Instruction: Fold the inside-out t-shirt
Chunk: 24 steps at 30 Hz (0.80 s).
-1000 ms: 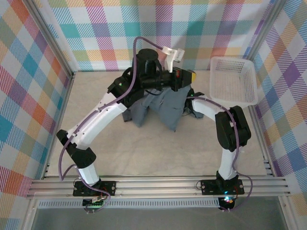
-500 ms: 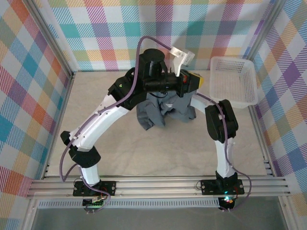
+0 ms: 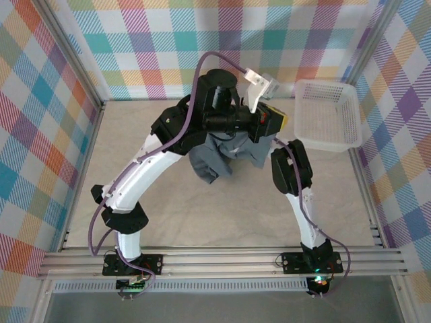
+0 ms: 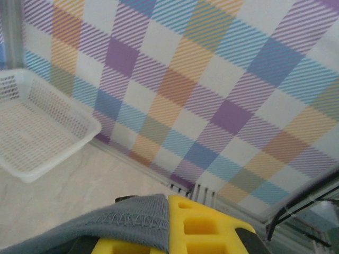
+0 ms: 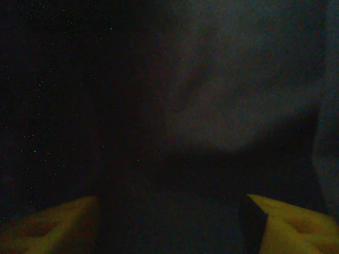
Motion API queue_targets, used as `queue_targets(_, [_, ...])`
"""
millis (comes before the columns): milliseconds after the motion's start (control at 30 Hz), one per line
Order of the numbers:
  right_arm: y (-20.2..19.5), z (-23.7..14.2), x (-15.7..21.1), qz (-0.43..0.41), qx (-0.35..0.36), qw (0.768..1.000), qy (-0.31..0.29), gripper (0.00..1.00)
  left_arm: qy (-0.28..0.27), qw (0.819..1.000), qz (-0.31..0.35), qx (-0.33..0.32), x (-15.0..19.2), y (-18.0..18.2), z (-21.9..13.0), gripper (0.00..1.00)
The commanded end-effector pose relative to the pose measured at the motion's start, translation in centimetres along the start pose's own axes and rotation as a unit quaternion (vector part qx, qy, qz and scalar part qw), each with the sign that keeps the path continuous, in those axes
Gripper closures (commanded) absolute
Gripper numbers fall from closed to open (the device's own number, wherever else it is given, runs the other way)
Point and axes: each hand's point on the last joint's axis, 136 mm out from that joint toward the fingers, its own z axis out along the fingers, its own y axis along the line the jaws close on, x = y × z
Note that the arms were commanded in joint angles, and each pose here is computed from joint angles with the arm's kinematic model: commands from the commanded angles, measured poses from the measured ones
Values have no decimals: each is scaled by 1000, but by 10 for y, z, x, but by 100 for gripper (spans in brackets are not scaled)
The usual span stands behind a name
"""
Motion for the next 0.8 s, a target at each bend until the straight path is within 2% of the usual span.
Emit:
queue_targets(0, [-44, 48, 88, -56, 116, 980, 148, 40, -129, 981, 114, 90, -64, -92, -83, 100])
queue_targets(67, [-44, 50, 100, -62, 105, 979, 162, 58, -128, 983, 126, 30, -63, -73, -88, 100])
queue_targets(133, [-39, 42, 104, -68, 82, 981, 159, 83, -125, 982, 130, -59, -62, -41, -92, 100])
queue_targets(167, [-31, 33, 102, -73, 63, 984, 151, 94, -118, 978, 126, -113, -61, -17, -94, 100])
queue_targets(200, [-23, 20, 97, -77, 42, 987, 137, 100, -109, 973, 114, -166, -58, 11, -97, 100])
queue_targets(267, [-5, -12, 91, -82, -8, 991, 104, 100, -89, 956, 72, -270, -51, 78, -108, 100])
queue_targets(367, [32, -76, 88, -94, -123, 987, 40, 100, -61, 915, -25, -397, -22, 192, -143, 100])
queue_targets(433, [47, -121, 88, -98, -182, 979, -2, 100, -52, 891, -97, -440, 10, 261, -166, 100])
queue_targets(500, [57, -171, 84, -85, -233, 967, -51, 100, -39, 867, -180, -463, 61, 325, -184, 100])
queue_targets(600, [63, -244, 67, -68, -293, 944, -138, 100, -15, 849, -274, -452, 144, 386, -185, 100])
queue_targets(667, [57, -283, 49, -52, -300, 932, -196, 100, 22, 842, -309, -442, 201, 401, -172, 100])
queue_targets(733, [46, -313, 31, -23, -303, 923, -235, 100, 44, 839, -340, -422, 242, 402, -160, 100])
queue_targets(767, [39, -326, 22, -7, -304, 918, -255, 100, 52, 831, -357, -424, 264, 403, -158, 100])
